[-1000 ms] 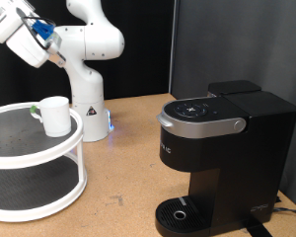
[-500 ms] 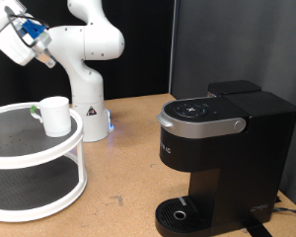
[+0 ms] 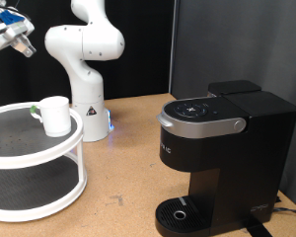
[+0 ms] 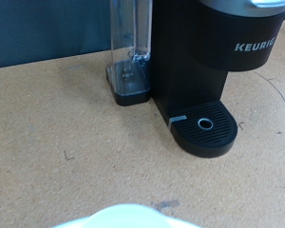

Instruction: Make a cup of coffee with the keurig machine

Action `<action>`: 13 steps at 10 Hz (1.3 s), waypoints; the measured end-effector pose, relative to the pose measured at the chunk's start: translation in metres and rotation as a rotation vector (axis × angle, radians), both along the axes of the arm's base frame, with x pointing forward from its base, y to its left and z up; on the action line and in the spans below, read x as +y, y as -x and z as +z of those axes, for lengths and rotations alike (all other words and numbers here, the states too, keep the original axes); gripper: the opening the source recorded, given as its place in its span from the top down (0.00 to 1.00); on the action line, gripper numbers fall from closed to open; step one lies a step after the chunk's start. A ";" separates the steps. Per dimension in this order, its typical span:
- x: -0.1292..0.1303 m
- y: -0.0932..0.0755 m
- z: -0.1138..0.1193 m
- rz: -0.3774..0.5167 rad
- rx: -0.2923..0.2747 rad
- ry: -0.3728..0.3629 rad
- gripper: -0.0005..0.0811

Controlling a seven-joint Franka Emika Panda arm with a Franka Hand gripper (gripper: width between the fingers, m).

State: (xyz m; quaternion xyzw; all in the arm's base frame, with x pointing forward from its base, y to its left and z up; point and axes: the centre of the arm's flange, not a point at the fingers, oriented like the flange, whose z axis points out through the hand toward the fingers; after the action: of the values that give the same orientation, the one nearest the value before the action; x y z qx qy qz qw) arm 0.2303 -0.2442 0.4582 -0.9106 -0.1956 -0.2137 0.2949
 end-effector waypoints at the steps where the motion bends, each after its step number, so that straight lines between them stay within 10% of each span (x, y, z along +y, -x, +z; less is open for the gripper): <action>1: -0.005 0.008 0.000 0.007 0.009 0.005 0.99; 13: -0.005 0.018 -0.071 -0.062 -0.044 0.055 0.99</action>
State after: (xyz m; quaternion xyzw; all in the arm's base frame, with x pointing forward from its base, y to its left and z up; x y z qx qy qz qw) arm 0.2120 -0.2487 0.3877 -0.9191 -0.1793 -0.2371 0.2588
